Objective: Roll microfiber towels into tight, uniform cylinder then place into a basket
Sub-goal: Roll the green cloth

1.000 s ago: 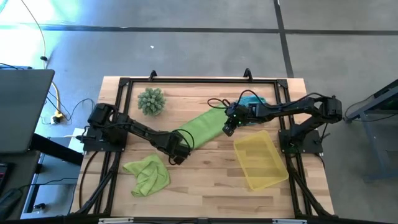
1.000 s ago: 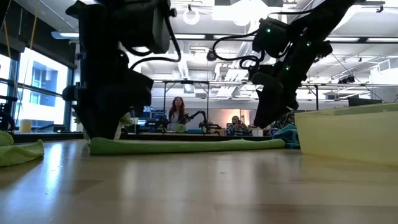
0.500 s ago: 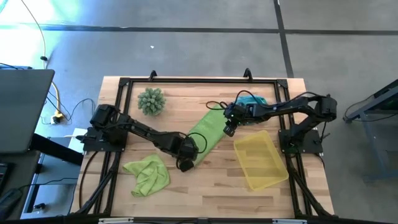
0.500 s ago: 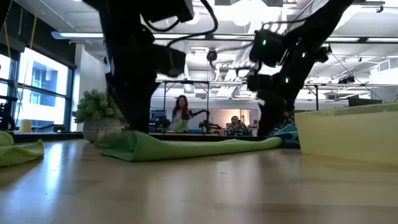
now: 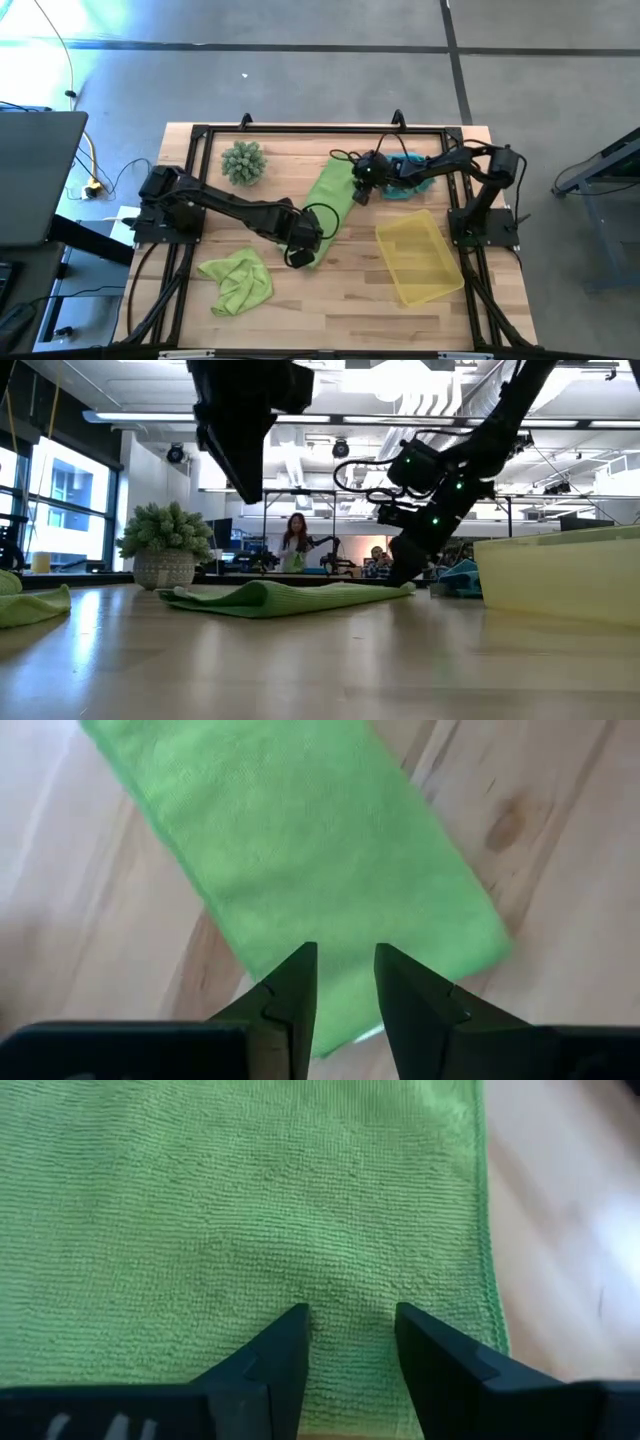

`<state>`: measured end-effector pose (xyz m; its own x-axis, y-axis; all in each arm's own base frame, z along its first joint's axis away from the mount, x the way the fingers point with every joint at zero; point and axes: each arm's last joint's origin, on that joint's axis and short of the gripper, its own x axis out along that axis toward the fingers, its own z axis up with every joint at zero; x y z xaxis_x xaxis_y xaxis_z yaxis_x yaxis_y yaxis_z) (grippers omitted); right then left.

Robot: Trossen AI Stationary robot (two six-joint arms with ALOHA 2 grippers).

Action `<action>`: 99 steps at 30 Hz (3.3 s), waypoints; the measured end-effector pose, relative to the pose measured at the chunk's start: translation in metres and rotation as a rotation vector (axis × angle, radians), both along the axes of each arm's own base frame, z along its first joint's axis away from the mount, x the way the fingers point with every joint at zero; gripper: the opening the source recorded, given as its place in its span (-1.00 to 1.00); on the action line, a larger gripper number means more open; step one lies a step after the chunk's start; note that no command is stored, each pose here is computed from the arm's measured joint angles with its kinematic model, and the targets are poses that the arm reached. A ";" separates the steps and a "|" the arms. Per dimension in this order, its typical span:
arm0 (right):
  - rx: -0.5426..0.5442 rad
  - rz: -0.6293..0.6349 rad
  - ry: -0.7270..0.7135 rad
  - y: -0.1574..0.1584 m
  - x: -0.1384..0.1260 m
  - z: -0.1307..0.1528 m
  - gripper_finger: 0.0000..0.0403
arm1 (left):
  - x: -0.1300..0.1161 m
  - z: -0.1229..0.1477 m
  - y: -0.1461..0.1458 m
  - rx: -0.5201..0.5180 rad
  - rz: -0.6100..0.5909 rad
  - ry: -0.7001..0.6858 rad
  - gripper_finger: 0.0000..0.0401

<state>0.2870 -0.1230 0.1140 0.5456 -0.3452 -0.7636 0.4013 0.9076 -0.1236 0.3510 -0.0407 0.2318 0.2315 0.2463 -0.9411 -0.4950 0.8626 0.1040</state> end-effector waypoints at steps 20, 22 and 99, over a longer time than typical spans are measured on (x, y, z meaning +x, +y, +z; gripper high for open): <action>0.174 -0.204 -0.013 0.022 -0.020 0.037 -0.29 | -0.007 -0.029 0.030 0.042 -0.102 0.084 -0.54; 0.157 -0.217 0.008 0.028 -0.017 0.032 -0.29 | -0.009 -0.041 0.035 0.036 -0.091 0.075 -0.54; 0.145 0.311 -0.043 0.131 -0.050 0.105 -0.29 | -0.007 -0.087 0.037 -0.019 -0.313 -0.283 -0.54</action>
<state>0.2369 0.0079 0.2189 0.6407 -0.0469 -0.7664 0.1051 0.9941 0.0270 0.3441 -0.0034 0.1447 0.5427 0.1057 -0.8332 -0.2153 0.9764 -0.0164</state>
